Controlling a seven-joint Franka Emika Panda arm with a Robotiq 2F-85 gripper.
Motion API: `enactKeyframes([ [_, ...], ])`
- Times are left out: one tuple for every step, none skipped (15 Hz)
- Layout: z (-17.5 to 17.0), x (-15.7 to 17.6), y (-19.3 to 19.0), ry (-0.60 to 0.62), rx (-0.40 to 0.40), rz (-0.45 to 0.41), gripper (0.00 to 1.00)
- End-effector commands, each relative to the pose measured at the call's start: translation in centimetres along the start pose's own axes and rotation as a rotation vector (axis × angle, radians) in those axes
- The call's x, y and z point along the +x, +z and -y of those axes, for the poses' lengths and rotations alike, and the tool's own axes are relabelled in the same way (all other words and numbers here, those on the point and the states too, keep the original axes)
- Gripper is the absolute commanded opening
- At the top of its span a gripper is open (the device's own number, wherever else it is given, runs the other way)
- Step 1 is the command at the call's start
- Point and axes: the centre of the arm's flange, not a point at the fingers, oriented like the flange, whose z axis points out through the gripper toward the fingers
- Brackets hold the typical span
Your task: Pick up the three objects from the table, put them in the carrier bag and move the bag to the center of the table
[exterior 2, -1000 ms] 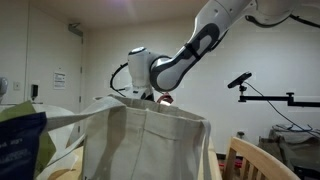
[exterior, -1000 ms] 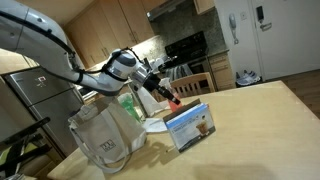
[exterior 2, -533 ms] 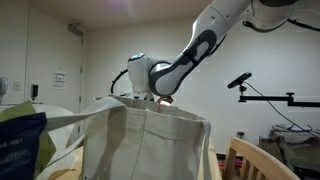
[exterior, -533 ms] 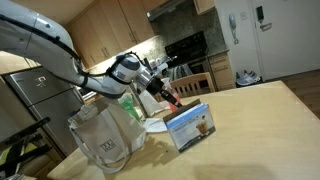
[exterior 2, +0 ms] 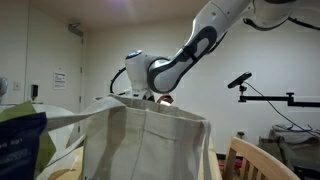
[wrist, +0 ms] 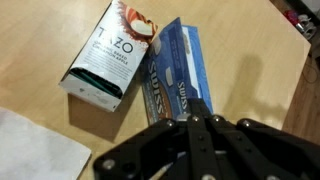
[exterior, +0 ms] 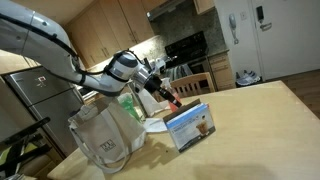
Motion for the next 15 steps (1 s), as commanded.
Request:
enactKeyframes([
  [1.3, 0.0, -1.6, -0.017, 0.026, 0.009, 0.0],
  [1.3, 0.0, -1.4, -0.016, 0.027, 0.002, 0.0],
  [1.4, 0.0, -1.1, -0.017, 0.023, -0.004, 0.0],
  [1.4, 0.0, -0.9, -0.015, 0.024, -0.01, 0.0],
  [1.4, 0.1, -0.6, -0.015, 0.023, -0.017, 0.0],
  [1.5, 0.1, -0.4, -0.016, 0.026, -0.02, 0.0],
  [1.5, 0.2, -0.2, -0.017, 0.028, -0.02, 0.0],
  [1.6, 0.1, -0.1, -0.016, 0.031, -0.021, 0.0],
  [1.7, 0.0, 0.0, -0.014, 0.031, -0.019, 0.0],
  [1.7, -0.1, -0.1, -0.014, 0.035, -0.015, 0.0],
  [1.8, -0.2, -0.3, -0.015, 0.037, -0.008, 0.0],
  [1.7, -0.3, -0.5, -0.017, 0.038, -0.004, 0.0],
  [1.7, -0.3, -0.6, -0.016, 0.038, -0.001, 0.0],
  [1.6, -0.4, -0.8, -0.019, 0.038, 0.0, 0.0],
  [1.5, -0.4, -0.8, -0.022, 0.035, 0.0, 0.0],
])
